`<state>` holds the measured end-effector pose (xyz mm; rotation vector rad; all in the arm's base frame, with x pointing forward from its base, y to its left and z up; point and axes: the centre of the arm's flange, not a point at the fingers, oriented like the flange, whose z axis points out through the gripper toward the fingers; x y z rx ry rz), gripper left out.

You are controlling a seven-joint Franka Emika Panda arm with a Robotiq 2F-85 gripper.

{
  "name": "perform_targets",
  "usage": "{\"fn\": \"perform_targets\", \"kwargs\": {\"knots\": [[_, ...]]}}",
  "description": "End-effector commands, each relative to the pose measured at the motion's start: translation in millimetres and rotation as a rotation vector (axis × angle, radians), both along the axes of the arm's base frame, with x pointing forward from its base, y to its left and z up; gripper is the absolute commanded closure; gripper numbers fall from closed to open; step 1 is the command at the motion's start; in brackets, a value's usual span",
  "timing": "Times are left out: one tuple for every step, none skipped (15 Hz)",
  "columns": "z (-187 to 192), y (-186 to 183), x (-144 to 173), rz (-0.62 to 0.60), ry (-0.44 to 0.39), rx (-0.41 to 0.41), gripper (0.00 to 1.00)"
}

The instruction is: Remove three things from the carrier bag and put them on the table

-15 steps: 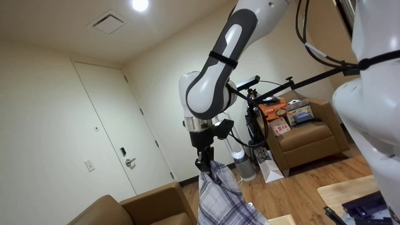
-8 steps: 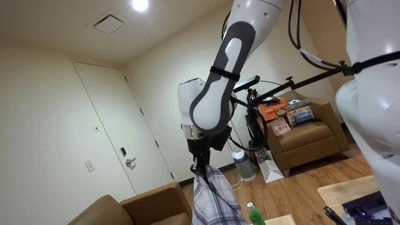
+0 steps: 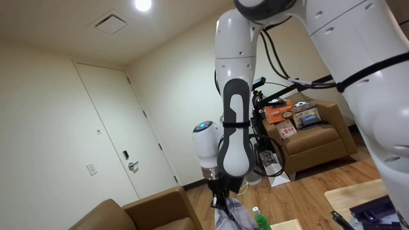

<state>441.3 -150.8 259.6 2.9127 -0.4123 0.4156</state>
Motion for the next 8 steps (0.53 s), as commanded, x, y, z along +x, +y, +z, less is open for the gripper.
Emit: {"fn": "perform_targets", "kwargs": {"knots": [[-39.9,3.5,19.7,0.008,0.025,0.038,0.99],[-45.4,10.3,18.7,0.029,0.026,0.062,0.99],[-50.9,16.7,17.9,0.042,0.026,0.075,0.99],[-58.1,24.9,17.6,0.057,0.033,0.095,0.99],[-66.6,30.8,17.7,0.079,0.054,0.124,0.99],[-71.0,35.2,17.0,0.108,0.073,0.164,0.99],[-67.1,42.2,15.0,0.142,0.066,0.199,0.99],[-74.6,50.4,14.6,0.081,0.077,0.140,0.97]]}}
